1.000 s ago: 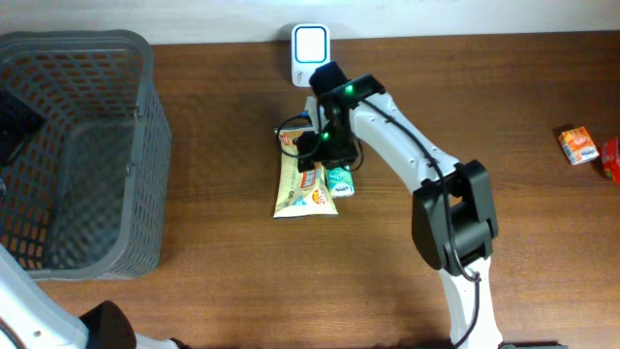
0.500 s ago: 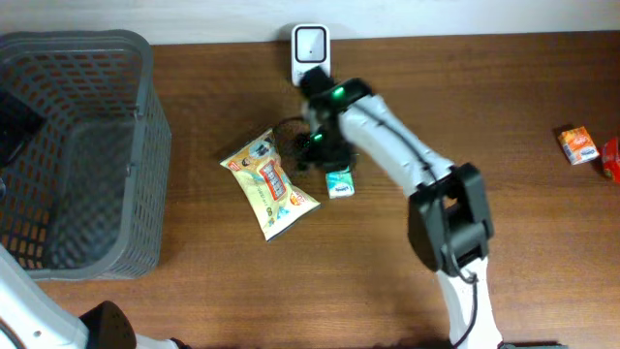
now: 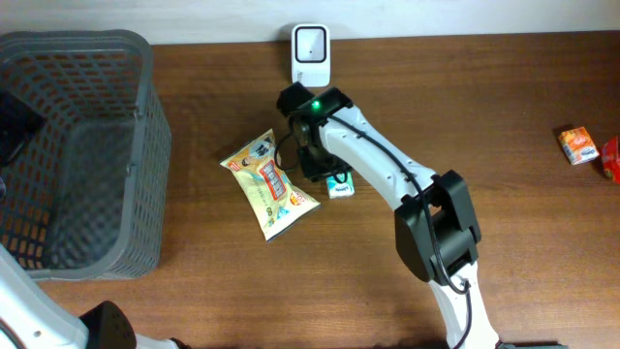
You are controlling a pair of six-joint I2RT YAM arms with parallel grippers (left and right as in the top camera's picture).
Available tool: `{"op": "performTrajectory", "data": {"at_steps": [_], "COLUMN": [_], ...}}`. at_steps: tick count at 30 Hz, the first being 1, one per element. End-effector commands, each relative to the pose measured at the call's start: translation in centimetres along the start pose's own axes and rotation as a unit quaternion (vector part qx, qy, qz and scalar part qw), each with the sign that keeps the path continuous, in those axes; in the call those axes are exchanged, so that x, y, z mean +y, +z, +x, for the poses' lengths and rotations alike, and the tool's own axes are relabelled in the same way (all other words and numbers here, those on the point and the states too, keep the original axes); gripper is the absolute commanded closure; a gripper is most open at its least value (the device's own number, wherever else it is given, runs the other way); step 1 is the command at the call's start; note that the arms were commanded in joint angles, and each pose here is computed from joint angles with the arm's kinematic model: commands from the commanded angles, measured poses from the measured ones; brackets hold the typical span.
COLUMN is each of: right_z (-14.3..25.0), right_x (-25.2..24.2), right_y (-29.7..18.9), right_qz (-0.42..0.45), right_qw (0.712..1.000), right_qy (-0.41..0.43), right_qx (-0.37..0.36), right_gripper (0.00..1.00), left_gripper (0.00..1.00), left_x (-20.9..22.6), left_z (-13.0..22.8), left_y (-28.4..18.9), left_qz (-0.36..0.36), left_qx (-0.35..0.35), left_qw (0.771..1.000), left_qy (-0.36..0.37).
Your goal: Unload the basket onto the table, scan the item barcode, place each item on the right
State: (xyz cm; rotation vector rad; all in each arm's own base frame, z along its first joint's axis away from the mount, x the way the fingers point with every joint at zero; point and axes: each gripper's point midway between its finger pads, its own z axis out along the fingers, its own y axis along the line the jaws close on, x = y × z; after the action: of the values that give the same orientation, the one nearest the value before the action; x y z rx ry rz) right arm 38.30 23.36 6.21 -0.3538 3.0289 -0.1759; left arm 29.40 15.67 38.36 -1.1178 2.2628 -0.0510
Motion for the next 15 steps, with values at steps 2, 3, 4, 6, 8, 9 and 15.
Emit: {"op": "performTrajectory", "data": {"at_steps": [2,3,4,6,8,9,15], "right_z": [-0.1,0.0,0.2,0.6,0.8,0.8,0.6], "right_x": [-0.3,-0.2,0.0,0.3,0.3,0.2,-0.4], "right_y": [2.1,2.5,3.0,4.1,4.7,4.8,5.0], "right_qz": [0.068,0.068,0.069,0.075,0.078,0.081,0.098], "right_qw": [0.997,0.997,0.997,0.997,0.996,0.996,0.994], "right_qy": [0.027,0.025,0.023,0.023,0.023,0.023,0.038], "right_qx": [-0.009,-0.004,0.002,0.013,0.019,0.019,0.012], "right_gripper": [0.6,0.6,0.59,0.6,0.61,0.65,0.88], "left_gripper": [0.01,0.01,0.01,0.01,0.01,0.01,0.01], "left_x": [0.1,0.1,0.1,0.1,0.1,0.1,0.1], "left_z": [-0.1,-0.1,-0.1,-0.1,-0.1,-0.1,-0.1], "left_y": [0.1,0.1,0.1,0.1,0.1,0.1,0.1], "left_qz": [-0.001,-0.001,-0.001,-0.001,-0.001,-0.001,-0.001], "left_qx": [0.0,0.0,0.0,0.0,0.0,0.0,0.0], "left_qw": [1.0,1.0,1.0,1.0,1.0,1.0,1.0], "left_qy": [-0.004,-0.004,-0.004,-0.004,-0.004,-0.004,-0.004]}}
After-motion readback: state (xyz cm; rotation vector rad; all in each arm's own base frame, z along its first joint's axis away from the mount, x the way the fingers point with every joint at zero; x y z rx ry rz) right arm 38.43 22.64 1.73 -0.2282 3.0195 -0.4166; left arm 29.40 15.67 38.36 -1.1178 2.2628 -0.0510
